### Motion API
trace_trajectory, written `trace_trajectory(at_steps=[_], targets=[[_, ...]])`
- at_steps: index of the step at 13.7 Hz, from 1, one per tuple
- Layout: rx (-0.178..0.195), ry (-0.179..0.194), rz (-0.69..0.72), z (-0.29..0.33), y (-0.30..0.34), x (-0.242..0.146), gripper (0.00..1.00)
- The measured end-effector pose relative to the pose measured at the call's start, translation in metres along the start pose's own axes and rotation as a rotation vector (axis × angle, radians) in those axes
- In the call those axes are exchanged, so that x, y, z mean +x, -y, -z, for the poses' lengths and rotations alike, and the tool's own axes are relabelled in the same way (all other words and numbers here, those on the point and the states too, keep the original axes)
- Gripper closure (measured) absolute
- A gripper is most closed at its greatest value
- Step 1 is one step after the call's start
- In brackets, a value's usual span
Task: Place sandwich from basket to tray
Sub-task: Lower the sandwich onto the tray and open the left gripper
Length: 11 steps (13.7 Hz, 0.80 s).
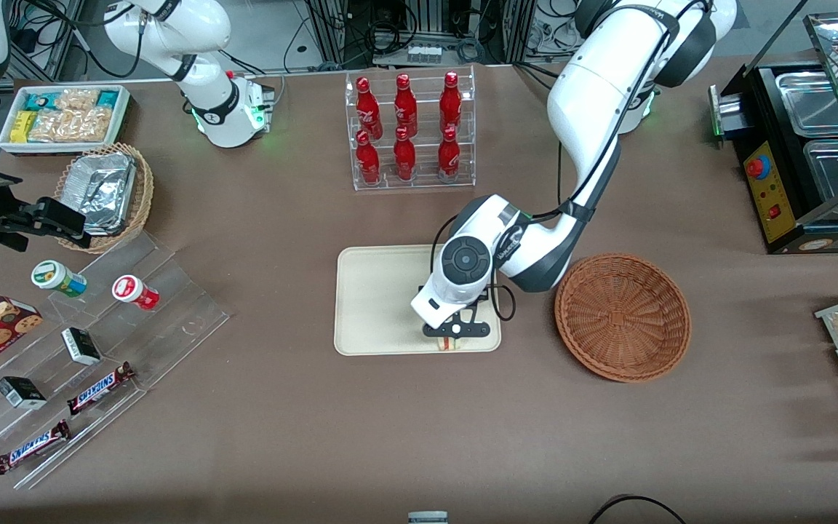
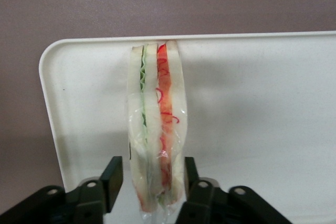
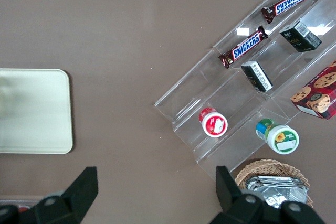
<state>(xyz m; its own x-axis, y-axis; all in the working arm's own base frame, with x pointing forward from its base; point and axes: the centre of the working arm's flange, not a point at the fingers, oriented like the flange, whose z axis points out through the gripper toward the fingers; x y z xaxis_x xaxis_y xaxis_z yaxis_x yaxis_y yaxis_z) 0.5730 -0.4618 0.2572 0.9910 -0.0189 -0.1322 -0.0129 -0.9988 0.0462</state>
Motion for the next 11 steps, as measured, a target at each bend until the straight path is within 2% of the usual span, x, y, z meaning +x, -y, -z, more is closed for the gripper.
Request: trace_trajectory(at_steps=[4, 7, 11], targets=[[-0.001, -0.004, 0.007, 0.002, 0.000, 0.001, 0.01], [-0.008, -0.026, 0.017, 0.013, 0.002, 0.007, 0.00], [-0.033, -0.082, 0.076, 0.049, 0.012, 0.020, 0.00]])
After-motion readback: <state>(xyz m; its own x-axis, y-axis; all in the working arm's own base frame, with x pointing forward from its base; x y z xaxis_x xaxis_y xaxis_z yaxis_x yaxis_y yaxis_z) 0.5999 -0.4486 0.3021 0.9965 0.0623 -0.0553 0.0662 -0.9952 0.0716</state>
